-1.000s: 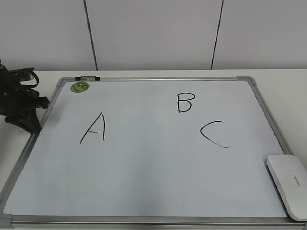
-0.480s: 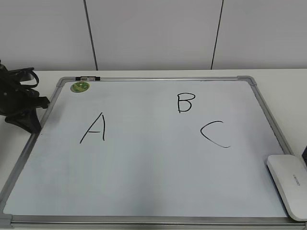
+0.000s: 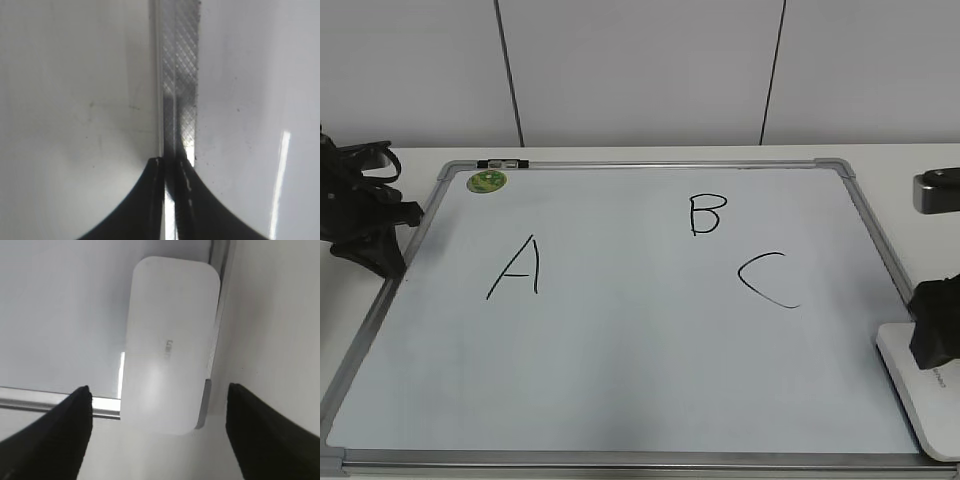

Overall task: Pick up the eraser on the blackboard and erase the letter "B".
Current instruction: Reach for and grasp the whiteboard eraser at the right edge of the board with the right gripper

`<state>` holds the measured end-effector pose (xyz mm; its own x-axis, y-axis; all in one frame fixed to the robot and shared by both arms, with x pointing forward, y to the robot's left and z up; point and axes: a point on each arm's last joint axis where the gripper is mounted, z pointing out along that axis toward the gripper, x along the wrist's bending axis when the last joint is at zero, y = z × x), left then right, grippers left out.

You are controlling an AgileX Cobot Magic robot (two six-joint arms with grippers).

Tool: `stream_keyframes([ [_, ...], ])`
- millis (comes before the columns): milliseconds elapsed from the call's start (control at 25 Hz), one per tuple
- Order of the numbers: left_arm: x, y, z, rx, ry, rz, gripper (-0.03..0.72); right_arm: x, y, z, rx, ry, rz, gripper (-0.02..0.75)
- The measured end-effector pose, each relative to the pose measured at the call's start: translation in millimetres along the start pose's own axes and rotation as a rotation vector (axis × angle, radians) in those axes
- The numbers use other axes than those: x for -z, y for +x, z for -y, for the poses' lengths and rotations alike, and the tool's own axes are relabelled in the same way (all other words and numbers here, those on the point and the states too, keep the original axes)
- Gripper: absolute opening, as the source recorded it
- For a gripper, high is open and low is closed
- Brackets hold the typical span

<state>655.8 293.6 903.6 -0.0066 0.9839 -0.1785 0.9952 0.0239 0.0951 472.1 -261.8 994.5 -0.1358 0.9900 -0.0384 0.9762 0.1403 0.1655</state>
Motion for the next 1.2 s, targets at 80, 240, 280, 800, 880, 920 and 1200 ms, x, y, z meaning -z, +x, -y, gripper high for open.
stream_keyframes([
  [80, 0, 0.0, 0, 0.000, 0.000, 0.000, 0.011, -7, 0, -3, -0.003, 0.007, 0.001, 0.641],
  [240, 0, 0.0, 0, 0.000, 0.000, 0.000, 0.011, -21, 1, -9, -0.005, 0.032, 0.004, 0.641],
  [280, 0, 0.0, 0, 0.000, 0.000, 0.000, 0.011, -25, 1, -9, -0.004, 0.043, 0.004, 0.641],
  [800, 0, 0.0, 0, 0.000, 0.000, 0.000, 0.011, -45, -1, -15, -0.031, 0.072, 0.045, 0.636],
  [880, 0, 0.0, 0, 0.000, 0.000, 0.000, 0.011, -45, -1, -15, -0.037, 0.070, 0.045, 0.636],
  [920, 0, 0.0, 0, 0.000, 0.000, 0.000, 0.011, -45, -2, -15, -0.041, 0.070, 0.045, 0.633],
  [1200, 0, 0.0, 0, 0.000, 0.000, 0.000, 0.011, -46, -15, -15, -0.095, 0.073, 0.026, 0.628],
])
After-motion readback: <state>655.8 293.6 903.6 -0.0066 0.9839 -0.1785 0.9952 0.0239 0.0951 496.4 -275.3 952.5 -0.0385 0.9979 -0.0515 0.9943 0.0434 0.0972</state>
